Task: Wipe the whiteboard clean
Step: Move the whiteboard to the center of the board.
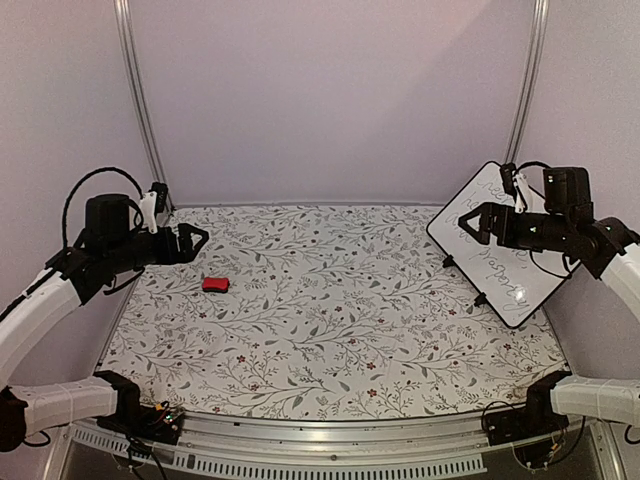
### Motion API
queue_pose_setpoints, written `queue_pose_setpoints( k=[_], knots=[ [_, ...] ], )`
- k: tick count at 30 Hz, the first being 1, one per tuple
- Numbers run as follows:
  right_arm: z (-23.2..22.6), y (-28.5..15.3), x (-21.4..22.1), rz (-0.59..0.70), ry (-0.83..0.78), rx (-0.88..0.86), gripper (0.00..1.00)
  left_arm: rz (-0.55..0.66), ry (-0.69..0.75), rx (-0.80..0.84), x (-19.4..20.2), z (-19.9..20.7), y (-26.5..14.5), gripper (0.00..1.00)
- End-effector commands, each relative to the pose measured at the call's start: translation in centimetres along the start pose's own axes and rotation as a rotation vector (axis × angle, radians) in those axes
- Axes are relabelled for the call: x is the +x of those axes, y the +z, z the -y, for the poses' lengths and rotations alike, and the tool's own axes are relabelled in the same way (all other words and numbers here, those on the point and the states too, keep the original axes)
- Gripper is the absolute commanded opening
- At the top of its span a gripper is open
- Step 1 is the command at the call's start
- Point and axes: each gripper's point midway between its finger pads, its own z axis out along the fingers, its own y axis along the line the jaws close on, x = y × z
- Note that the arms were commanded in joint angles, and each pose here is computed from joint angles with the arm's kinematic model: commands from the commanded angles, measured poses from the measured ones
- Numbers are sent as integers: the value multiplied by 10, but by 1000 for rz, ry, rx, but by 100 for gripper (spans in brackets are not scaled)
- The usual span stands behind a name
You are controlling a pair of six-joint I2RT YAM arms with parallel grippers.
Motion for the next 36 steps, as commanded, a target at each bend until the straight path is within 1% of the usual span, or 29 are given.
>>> queue_pose_setpoints(
  k=[1, 4, 11, 15, 18, 26, 32, 36],
  knots=[
    [6, 3, 4, -18, -6, 31, 99, 6, 11, 15, -3, 5, -2, 100],
    [10, 4, 5, -16, -3, 53, 99, 3, 10, 13, -2, 4, -1, 100],
    [49, 17, 14, -40, 42, 248, 99, 1, 8, 13, -2, 4, -1, 100],
    [68, 17, 11, 17, 71, 343, 99, 1, 9, 16, -2, 5, -1, 100],
    [78, 21, 13, 29, 99, 389, 99, 0, 10, 18, -2, 5, -1, 100],
    [103, 46, 30, 48, 213, 467, 99, 2, 8, 23, -2, 6, -2, 100],
    [117, 65, 27, 91, 296, 518, 99, -1, 9, 22, -2, 6, -1, 100],
    [120, 81, 21, 118, 322, 550, 97, 7, 9, 16, -3, 5, -3, 100]
  ],
)
